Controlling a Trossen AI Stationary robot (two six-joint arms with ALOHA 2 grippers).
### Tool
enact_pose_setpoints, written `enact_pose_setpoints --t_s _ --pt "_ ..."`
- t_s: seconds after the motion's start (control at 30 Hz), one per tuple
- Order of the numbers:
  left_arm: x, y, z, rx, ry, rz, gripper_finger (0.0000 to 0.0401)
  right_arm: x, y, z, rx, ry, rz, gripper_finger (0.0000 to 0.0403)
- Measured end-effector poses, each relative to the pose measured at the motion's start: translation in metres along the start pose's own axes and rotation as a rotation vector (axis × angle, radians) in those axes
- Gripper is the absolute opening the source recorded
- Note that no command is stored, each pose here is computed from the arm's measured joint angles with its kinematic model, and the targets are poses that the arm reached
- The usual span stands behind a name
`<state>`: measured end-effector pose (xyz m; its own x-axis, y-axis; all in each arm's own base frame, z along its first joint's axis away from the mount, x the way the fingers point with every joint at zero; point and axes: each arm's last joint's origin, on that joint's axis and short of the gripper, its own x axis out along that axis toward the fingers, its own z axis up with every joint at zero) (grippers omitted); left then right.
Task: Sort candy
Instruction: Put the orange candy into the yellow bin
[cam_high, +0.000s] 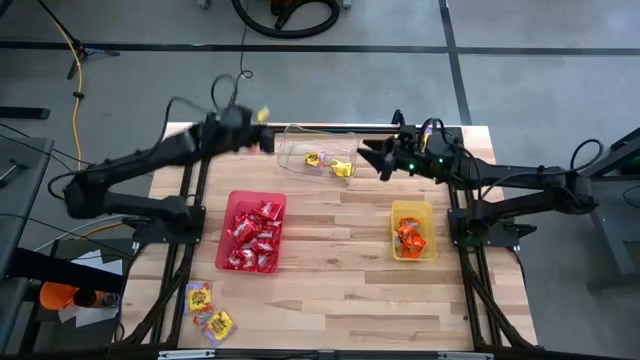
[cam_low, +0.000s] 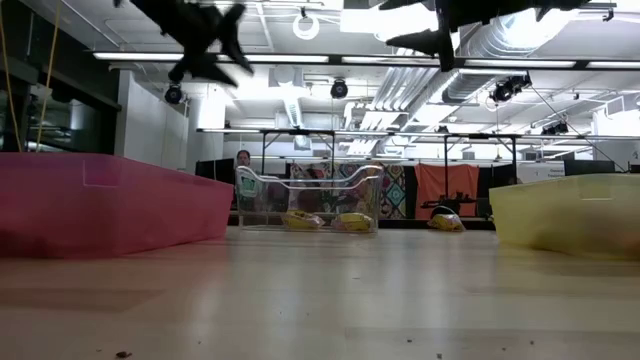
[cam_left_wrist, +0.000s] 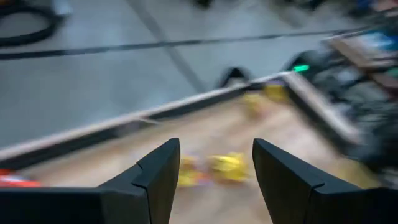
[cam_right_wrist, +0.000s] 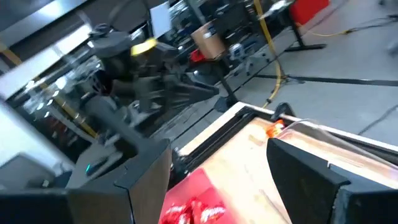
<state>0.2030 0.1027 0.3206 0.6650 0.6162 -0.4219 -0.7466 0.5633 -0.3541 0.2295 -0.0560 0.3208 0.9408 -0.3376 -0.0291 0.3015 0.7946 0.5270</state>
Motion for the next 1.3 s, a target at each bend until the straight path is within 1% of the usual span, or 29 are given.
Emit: enact_pose_setpoints --t_s 0.1,0.17,0.23,0.3,0.37,0.43,0.57,0.63,0.7,0.9,1.0,1.07,1.1,1.17,1.27,1.3 --pt "0.031 0.042 0.019 -0.023 0.084 0.136 0.019 0.001 -0.007 0.005 0.027 -0.02 -0.032 0.0259" --pt "0.05 0.072 0.022 -0.073 0.144 0.216 0.019 0.001 -0.011 0.007 0.029 -0.027 -0.047 0.0259" --pt "0.067 0.102 0.018 -0.135 0.224 0.301 0.019 0.001 -0.014 0.007 0.033 -0.024 -0.065 0.0259" --pt "0.083 0.126 0.008 -0.181 0.326 0.376 0.019 0.001 -0.018 0.007 0.034 -0.009 -0.09 0.0259" --pt "0.096 0.146 -0.004 -0.207 0.427 0.438 0.019 0.001 -0.022 0.005 0.036 0.011 -0.116 0.0259" --pt "0.108 0.159 -0.015 -0.232 0.496 0.483 0.019 0.001 -0.025 0.005 0.046 0.022 -0.137 0.0259" --pt "0.129 0.172 -0.028 -0.227 0.528 0.527 0.019 0.001 -0.03 0.005 0.043 0.036 -0.168 0.0259" --pt "0.135 0.176 -0.034 -0.258 0.537 0.573 0.019 0.001 -0.032 0.005 0.044 0.038 -0.178 0.0259" --pt "0.139 0.18 -0.039 -0.287 0.543 0.594 0.019 0.0 -0.033 0.005 0.042 0.047 -0.184 0.0259" --pt "0.148 0.184 -0.049 -0.356 0.56 0.623 0.019 -0.001 -0.036 0.0 0.037 0.099 -0.212 0.0259" --pt "0.153 0.186 -0.052 -0.353 0.564 0.61 0.0184 -0.001 -0.037 -0.002 0.035 0.121 -0.227 0.0259" --pt "0.155 0.187 -0.053 -0.34 0.573 0.594 0.0165 -0.001 -0.038 -0.003 0.034 0.131 -0.233 0.0259" --pt "0.155 0.187 -0.053 -0.338 0.579 0.587 0.0149 -0.001 -0.038 -0.003 0.034 0.133 -0.235 0.0259" --pt "0.154 0.186 -0.053 -0.337 0.583 0.584 0.0107 -0.001 -0.038 -0.004 0.034 0.134 -0.236 0.0259" --pt "0.15 0.183 -0.048 -0.31 0.577 0.546 0.0027 -0.001 -0.038 -0.004 0.034 0.134 -0.236 0.0259" --pt "0.147 0.181 -0.044 -0.298 0.566 0.529 0.0015 -0.001 -0.038 -0.004 0.034 0.134 -0.236 0.0259"
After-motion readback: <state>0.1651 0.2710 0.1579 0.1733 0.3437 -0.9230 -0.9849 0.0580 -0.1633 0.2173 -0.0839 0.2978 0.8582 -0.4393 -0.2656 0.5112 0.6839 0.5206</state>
